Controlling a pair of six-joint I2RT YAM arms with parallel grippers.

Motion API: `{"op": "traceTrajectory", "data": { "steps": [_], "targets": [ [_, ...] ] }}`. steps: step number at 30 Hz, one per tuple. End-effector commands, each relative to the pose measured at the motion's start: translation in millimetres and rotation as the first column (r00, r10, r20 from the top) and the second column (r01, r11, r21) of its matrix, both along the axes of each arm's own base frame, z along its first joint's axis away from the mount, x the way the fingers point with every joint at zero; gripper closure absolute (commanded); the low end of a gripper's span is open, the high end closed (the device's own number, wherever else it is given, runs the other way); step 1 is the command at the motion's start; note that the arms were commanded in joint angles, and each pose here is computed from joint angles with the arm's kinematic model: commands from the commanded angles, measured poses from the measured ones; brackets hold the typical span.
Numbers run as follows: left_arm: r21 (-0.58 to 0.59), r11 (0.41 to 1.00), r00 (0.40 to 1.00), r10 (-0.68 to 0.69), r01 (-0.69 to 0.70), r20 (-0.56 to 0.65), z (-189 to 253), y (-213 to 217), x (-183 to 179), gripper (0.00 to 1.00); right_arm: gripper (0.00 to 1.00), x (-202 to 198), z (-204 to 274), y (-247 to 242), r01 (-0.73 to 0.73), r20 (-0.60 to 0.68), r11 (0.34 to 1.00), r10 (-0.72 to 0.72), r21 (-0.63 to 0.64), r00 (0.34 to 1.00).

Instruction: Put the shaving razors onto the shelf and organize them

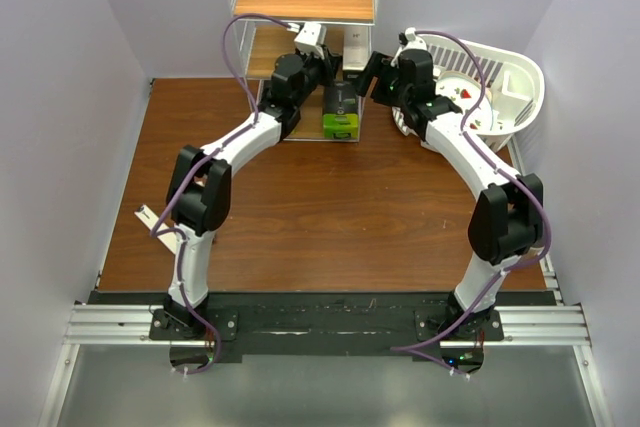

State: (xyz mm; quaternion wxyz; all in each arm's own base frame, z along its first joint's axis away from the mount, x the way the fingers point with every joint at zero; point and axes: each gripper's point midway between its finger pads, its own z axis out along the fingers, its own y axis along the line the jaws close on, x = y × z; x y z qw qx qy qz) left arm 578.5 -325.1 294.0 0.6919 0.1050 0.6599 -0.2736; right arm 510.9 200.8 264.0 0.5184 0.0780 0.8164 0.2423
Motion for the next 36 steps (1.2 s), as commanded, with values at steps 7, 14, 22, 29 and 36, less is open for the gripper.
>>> {"op": "traceTrajectory", "data": {
  "steps": [7,14,22,29,36],
  "targets": [
    [-0.046,0.998,0.996,0.050,-0.047,0.071,33,9,7,0.83,0.24,21,32,-8,0.042,0.107,0.999,-0.042,0.001,0.993],
    [-0.045,0.996,0.995,0.083,-0.081,0.057,32,16,7,0.83,0.23,20,31,-10,0.048,0.106,0.999,-0.048,0.003,0.993],
    [-0.043,0.995,0.994,0.090,-0.087,0.055,34,19,2,0.80,0.22,22,23,-9,0.043,0.101,0.999,-0.043,0.003,0.994],
    [-0.023,0.981,0.980,0.194,-0.193,0.049,42,42,0,0.73,0.21,12,18,-9,0.023,0.089,1.000,-0.025,0.015,0.996],
    [0.134,0.985,0.992,0.095,-0.106,0.085,32,52,-54,0.54,0.16,-17,23,-12,-0.034,0.087,0.999,0.036,-0.022,0.996]
  ]
}}
